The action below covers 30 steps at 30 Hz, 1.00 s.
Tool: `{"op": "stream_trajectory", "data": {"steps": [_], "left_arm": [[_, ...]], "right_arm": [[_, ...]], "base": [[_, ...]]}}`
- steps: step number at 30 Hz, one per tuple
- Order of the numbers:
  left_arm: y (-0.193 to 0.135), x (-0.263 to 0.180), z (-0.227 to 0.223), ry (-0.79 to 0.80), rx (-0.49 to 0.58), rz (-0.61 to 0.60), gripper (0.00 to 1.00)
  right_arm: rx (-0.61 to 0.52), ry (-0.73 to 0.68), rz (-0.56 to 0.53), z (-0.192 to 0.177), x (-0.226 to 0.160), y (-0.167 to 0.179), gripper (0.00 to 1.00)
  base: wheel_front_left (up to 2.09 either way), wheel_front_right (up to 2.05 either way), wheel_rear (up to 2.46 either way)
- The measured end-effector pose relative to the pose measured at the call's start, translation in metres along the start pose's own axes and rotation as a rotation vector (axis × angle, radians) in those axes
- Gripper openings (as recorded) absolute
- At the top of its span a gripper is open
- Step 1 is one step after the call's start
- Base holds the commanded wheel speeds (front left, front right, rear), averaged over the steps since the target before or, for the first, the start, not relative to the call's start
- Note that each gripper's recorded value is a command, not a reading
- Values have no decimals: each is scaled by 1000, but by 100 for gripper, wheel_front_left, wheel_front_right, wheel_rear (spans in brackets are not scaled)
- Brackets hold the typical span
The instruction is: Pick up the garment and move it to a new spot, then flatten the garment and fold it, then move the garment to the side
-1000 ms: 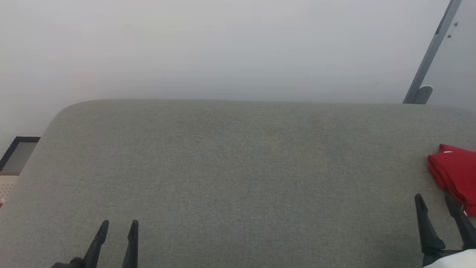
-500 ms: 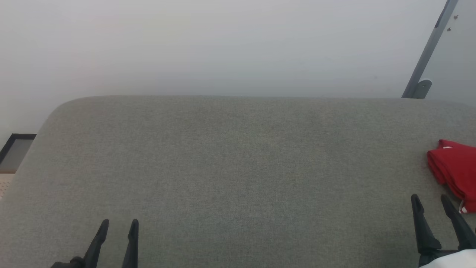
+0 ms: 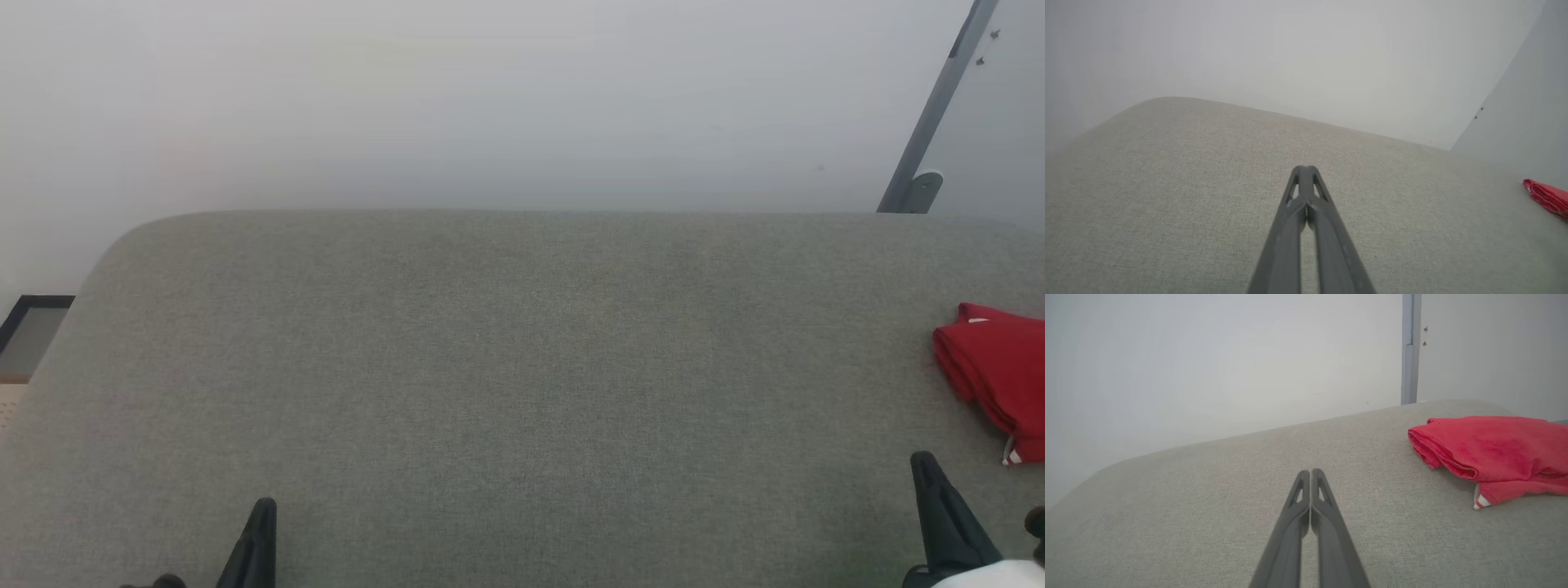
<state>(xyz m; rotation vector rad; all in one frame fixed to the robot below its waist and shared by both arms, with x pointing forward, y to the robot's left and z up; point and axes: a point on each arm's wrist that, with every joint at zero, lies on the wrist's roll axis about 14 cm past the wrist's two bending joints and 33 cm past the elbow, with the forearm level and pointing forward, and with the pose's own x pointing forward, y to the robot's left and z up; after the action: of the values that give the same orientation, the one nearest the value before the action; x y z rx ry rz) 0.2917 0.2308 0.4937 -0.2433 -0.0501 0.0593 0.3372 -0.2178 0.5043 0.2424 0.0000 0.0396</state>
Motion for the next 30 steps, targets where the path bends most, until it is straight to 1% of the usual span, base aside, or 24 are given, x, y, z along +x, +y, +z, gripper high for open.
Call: {"op": "stream_trajectory", "data": {"steps": [14,16,30], "left_arm": [[4,14,-4,23,-240,47,0],[4,17,-5,24,-285,53,0],[1,31,-6,33,-490,71,0]], "right_arm": [[242,6,-35,-3,8,-1,0],[292,9,-42,-5,10,-1,0],[493,9,-57,-6,18,0,0]], "base": [[0,0,0],[0,0,0],[0,0,0]]}}
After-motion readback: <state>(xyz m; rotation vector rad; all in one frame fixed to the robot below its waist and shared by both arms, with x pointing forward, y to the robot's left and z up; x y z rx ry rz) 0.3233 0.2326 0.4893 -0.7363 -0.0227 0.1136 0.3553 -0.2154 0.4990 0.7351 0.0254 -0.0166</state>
